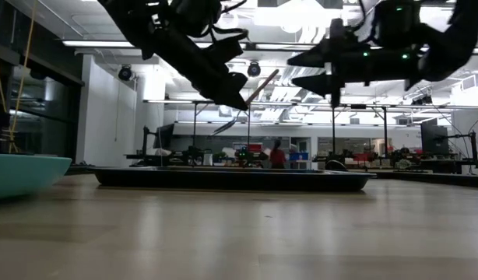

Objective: Pick and place plate/cup/fork/spoon on tray
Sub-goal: Put the yellow spoon on the black tray to the left side of the blue fork

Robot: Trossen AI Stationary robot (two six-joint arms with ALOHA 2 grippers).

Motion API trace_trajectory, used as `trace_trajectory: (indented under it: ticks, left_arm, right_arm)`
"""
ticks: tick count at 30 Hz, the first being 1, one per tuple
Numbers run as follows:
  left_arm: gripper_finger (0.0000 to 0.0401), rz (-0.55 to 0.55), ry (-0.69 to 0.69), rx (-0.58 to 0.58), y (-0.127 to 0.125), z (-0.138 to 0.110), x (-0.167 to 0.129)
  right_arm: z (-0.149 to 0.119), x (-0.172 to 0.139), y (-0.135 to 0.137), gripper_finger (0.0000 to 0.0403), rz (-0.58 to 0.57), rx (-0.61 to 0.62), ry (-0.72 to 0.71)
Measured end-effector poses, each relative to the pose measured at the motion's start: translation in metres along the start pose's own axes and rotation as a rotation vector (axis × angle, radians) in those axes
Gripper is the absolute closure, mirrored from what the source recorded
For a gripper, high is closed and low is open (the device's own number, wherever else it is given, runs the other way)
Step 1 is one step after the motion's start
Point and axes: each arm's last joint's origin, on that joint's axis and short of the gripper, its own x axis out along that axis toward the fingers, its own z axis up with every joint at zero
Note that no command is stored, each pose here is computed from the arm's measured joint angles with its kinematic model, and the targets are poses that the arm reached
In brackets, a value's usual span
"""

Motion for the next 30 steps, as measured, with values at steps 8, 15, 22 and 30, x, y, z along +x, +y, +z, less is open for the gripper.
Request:
trace_trajectory:
  ticks: [8,15,22,30]
  left_arm:
    - [0.0378,-0.133,-0.039,-0.046,-0.007,0.002,-0.001]
    - [0.0378,-0.225,-0.058,-0.063,-0.009,0.003,-0.001]
    - [0.0378,-0.286,-0.074,-0.088,-0.008,0.005,-0.002]
    - [0.0364,-0.276,-0.064,-0.139,-0.003,0.004,0.0]
  right_arm:
    - [-0.008,0.027,0.006,0.0157,0.017,-0.171,0.047]
    - [-0.014,0.041,0.014,0.0179,0.032,-0.29,0.097]
    - [-0.016,0.041,0.013,0.0304,0.011,-0.313,0.116]
    - [-0.015,0.041,0.013,0.0367,0.017,-0.319,0.111]
